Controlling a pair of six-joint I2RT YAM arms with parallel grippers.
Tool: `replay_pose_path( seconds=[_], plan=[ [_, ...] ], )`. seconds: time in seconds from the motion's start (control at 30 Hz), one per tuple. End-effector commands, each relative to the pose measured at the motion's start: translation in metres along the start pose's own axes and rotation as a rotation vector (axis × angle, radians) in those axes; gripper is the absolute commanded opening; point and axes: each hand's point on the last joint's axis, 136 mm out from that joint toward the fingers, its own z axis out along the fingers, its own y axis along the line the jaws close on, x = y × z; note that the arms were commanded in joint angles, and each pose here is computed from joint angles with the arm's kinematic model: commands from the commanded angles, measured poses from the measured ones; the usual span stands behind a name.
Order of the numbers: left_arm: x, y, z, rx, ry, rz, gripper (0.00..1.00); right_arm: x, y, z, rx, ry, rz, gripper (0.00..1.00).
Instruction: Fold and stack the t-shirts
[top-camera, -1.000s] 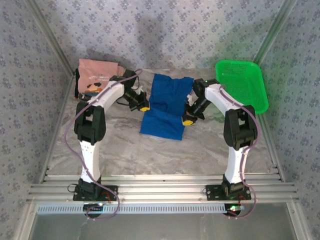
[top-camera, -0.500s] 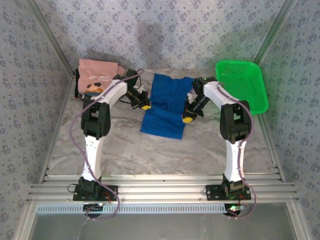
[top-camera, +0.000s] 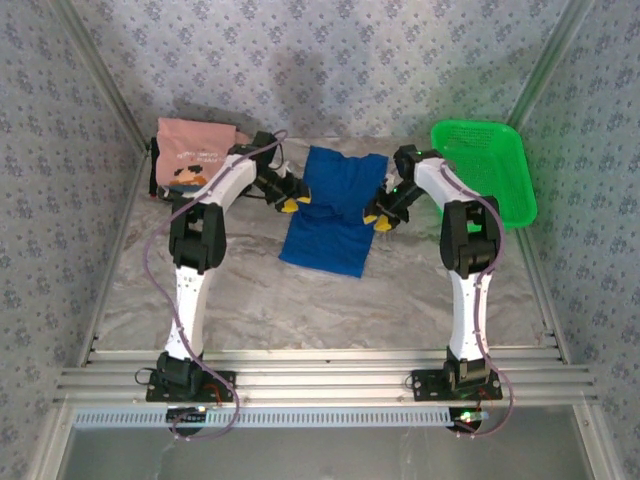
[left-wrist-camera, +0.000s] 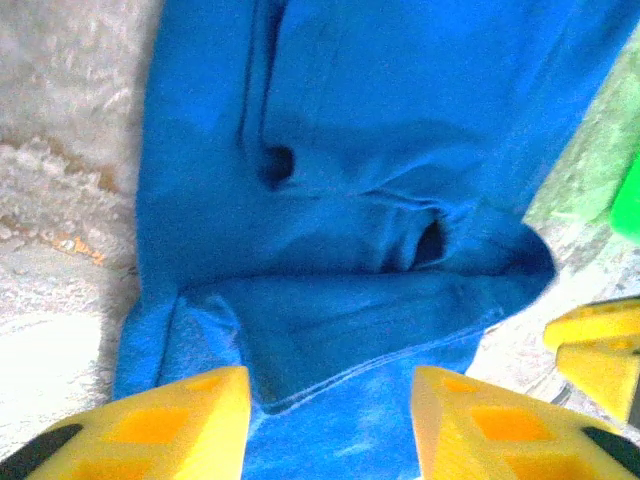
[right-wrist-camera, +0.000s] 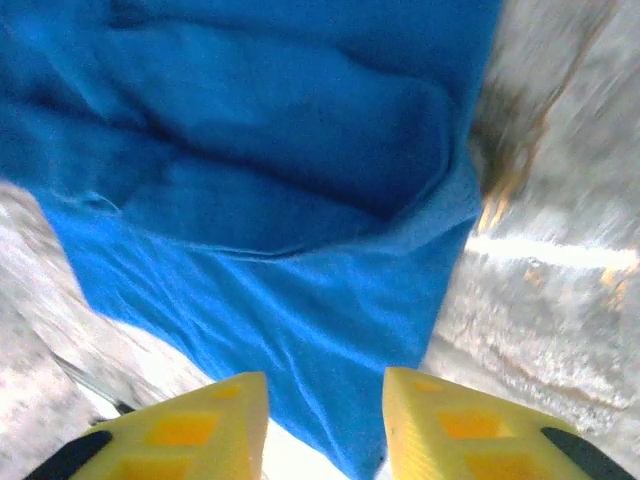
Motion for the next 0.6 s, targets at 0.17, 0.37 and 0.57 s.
replay_pose_path(
  seconds=[0.17, 0.37, 0.57],
  plan=[
    [-0.004, -0.031, -0.066, 0.070, -0.119, 0.022, 0.52, 0.004, 0.041, -0.056, -0.089, -0.182, -0.055, 0.43],
    [0.036, -0.001, -0.057, 0.025, -0.052, -0.018, 0.40, 0.045, 0.036, -0.032, -0.117, -0.142, -0.042, 0.37],
    [0.066, 0.023, -0.022, -0.001, 0.038, -0.075, 0.09, 0.046, 0.028, 0.007, -0.152, -0.138, 0.008, 0.18]
  ],
)
